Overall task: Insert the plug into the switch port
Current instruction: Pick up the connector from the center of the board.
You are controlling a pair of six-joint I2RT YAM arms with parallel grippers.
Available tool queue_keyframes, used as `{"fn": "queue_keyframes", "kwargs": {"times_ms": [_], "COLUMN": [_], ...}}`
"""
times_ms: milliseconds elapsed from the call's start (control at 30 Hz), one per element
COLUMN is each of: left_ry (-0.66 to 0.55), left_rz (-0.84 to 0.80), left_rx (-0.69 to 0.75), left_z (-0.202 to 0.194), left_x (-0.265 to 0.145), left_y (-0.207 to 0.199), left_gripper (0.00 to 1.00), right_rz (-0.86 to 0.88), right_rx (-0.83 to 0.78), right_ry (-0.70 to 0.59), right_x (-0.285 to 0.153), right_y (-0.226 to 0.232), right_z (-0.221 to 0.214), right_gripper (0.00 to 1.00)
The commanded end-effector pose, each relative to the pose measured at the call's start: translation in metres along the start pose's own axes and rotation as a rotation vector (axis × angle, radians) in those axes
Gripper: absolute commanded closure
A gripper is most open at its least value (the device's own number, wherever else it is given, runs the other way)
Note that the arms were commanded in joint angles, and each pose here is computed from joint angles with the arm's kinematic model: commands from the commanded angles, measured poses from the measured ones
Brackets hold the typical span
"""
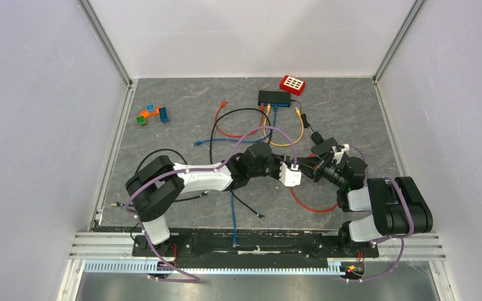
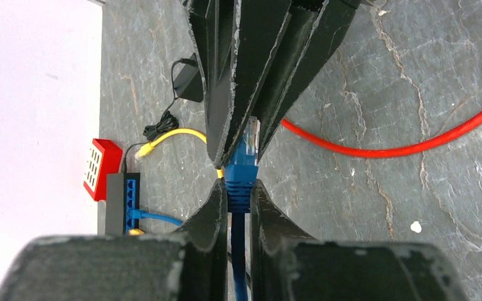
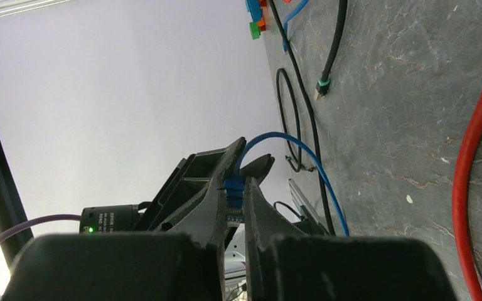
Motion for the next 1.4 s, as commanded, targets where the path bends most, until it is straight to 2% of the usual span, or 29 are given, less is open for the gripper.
{"fn": "queue_keyframes", "kwargs": {"times_ms": [0, 100, 300, 433, 667, 1033, 1100, 1267, 1300, 1367], "left_ry": [-0.048, -0.034, 0.020, 0.035, 0.051, 0.085, 0.075, 0.096, 0.100, 0.089], "left_rz": [0.028, 0.032, 0.085, 0.172, 0.305, 0.683, 0.761, 1.060, 1.095, 1.048], "left_rx": [0.025, -0.002, -0.201, -0.404, -0.734, -1.010, -1.067, -1.097, -1.102, -1.116], "left_z": [0.018, 0.014, -0.002, -0.008, 0.006, 0.032, 0.033, 0.019, 0.015, 0.012], "left_x": [-0.001, -0.003, -0.007, -0.020, -0.056, -0.128, -0.140, -0.173, -0.179, -0.178], "left_y": [0.010, 0.009, 0.019, 0.045, 0.120, 0.210, 0.219, 0.227, 0.228, 0.225], "left_gripper": [0.94, 0.95, 0.95, 0.96, 0.96, 0.95, 0.97, 0.97, 0.97, 0.97], "right_rz": [0.021, -0.054, -0.290, -0.327, -0.398, -0.404, -0.429, -0.575, -0.597, -0.654], "right_rx": [-0.102, -0.181, -0.466, -0.618, -0.763, -0.991, -1.038, -1.114, -1.126, -1.150], "right_ry": [-0.024, -0.030, -0.098, -0.172, -0.206, -0.231, -0.248, -0.225, -0.218, -0.221], "right_x": [0.004, 0.008, 0.010, 0.006, 0.000, -0.007, -0.007, -0.009, -0.010, -0.012], "right_y": [0.008, 0.003, 0.001, 0.025, 0.048, 0.076, 0.076, 0.075, 0.074, 0.072], "right_z": [0.008, 0.015, 0.048, 0.067, 0.084, 0.097, 0.104, 0.124, 0.126, 0.133], "right_gripper": [0.85, 0.69, 0.54, 0.46, 0.45, 0.41, 0.40, 0.39, 0.39, 0.38]}}
Point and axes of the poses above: each gripper's point midway between its finger pads, its own x axis out along the fingers, its own y axis along the line the jaws close on, z = x × y, the point moved 6 cm from there along -x, back along the fingers, and after that the axes turned 15 degrees about -x, right-handed, at the moved point
